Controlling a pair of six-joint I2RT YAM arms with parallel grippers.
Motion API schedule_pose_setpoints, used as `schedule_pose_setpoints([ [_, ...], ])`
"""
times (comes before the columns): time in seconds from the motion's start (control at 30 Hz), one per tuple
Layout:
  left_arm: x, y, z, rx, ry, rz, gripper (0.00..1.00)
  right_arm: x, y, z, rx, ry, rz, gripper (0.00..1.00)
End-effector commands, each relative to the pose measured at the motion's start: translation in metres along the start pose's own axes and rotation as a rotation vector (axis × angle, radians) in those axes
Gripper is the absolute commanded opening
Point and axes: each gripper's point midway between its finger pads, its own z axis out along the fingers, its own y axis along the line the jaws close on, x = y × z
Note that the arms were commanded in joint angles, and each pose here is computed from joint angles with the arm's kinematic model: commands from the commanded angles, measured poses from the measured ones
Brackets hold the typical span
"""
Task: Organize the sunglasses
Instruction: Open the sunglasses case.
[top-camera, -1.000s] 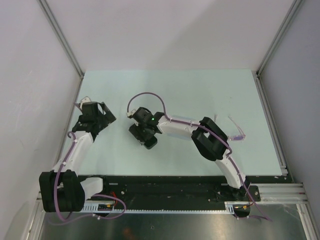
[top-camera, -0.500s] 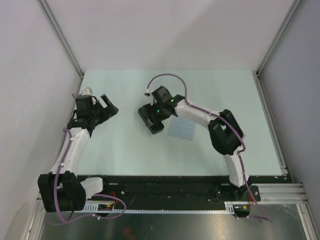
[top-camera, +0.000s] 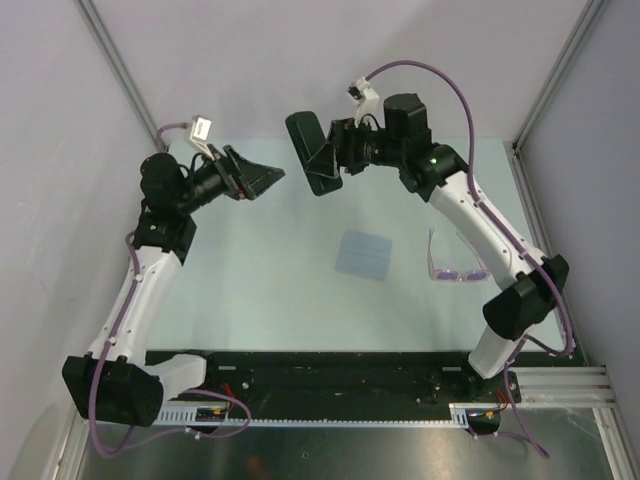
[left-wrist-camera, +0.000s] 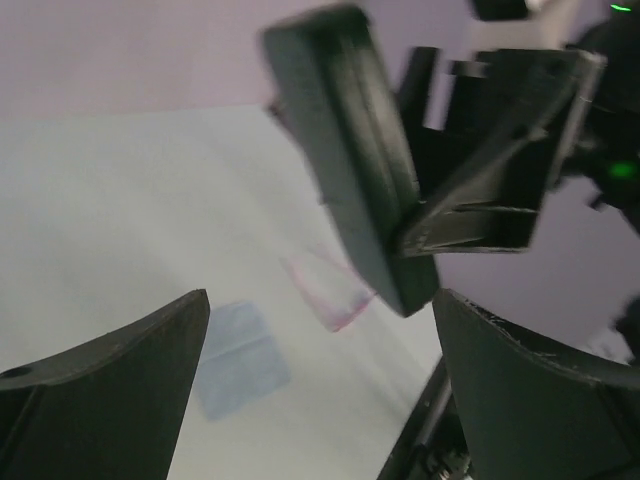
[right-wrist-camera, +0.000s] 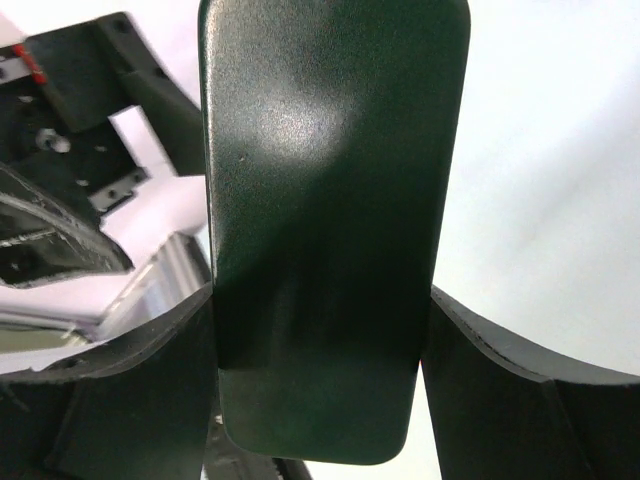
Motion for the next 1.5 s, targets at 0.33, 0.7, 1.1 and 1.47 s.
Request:
schedule_pose_setpoints([
  [0.33,-0.039,-0.126,-0.007,0.455,-0.146,0.195,1.00,-0.045,0.121,-0.081,-0.425,-0.135,-0.116,0.43],
  [0.7,-0.034,-0.158,-0.015,0.582,-0.116,0.257,1.00,-0.024,0.144,-0.089,-0.524,-0.085,-0.175,0.45],
  [1.1,-0.022,-0.169,-0.023,0.663,-0.047,0.256,0.85,-0.014,0.162,-0.095,-0.593,-0.063,-0.215,0.44],
  [1.47,-0.013,-0.196,-0.054,0.789,-0.003,0.420,0.61,-0.012,0.194,-0.133,-0.785,-0.077,-0.266,0.43],
])
